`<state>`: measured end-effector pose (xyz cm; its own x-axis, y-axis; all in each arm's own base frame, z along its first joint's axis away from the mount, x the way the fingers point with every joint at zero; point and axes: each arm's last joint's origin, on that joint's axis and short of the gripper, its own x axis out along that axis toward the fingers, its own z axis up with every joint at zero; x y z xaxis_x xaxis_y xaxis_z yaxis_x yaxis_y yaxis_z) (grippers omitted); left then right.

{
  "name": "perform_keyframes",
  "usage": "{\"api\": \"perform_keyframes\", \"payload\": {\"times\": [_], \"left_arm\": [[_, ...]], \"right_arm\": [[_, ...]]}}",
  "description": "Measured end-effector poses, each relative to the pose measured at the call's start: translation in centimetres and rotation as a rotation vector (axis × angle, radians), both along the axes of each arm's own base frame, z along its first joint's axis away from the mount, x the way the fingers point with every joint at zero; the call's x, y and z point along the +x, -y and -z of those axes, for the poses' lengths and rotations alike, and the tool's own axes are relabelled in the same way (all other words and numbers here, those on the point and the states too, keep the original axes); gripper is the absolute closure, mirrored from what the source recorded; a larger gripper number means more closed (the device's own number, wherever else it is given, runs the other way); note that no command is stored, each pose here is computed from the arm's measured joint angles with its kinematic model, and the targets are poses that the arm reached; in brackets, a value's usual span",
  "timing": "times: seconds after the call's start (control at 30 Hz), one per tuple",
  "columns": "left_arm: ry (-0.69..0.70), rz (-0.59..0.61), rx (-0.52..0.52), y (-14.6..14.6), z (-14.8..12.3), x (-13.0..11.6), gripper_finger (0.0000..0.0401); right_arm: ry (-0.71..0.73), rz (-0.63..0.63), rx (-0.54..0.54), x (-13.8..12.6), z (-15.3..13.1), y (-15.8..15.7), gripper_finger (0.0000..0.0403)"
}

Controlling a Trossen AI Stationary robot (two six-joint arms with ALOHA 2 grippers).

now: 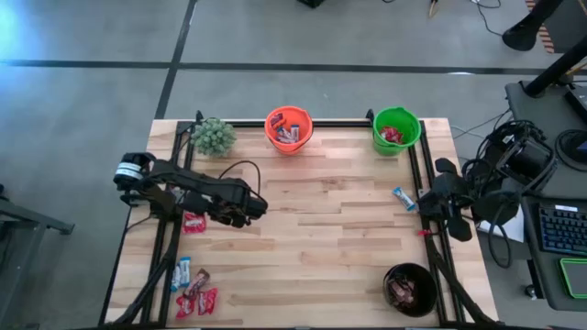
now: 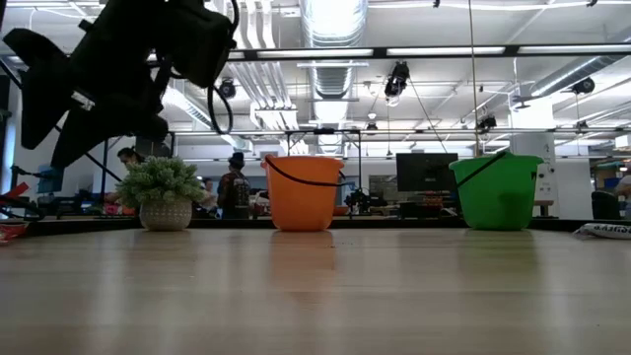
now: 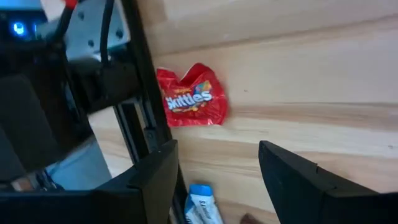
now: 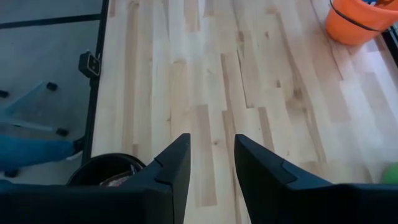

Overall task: Organize candy in baskets
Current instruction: Put the red candy into the green bucket

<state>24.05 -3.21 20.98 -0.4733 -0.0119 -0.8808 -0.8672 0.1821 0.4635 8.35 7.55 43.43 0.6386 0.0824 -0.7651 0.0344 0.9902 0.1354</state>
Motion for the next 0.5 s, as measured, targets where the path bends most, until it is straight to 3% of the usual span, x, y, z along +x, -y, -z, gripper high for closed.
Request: {"api": "perform_keyframes", "payload": {"times": [0.23,0.5], "left_arm": [[-0.009,-0.170,0.054,0.1,1.1,-0.4,0.0196],[0.007,-0.213,0.028,0.1,2.9,-0.8,0.0196]], "right_arm": [[0.001,-0.006,-0.005,0.0,0.0,0.0,0.0293],[-0.006,-0.016,-0.002,0.0,0.0,0.0,0.0293]]}}
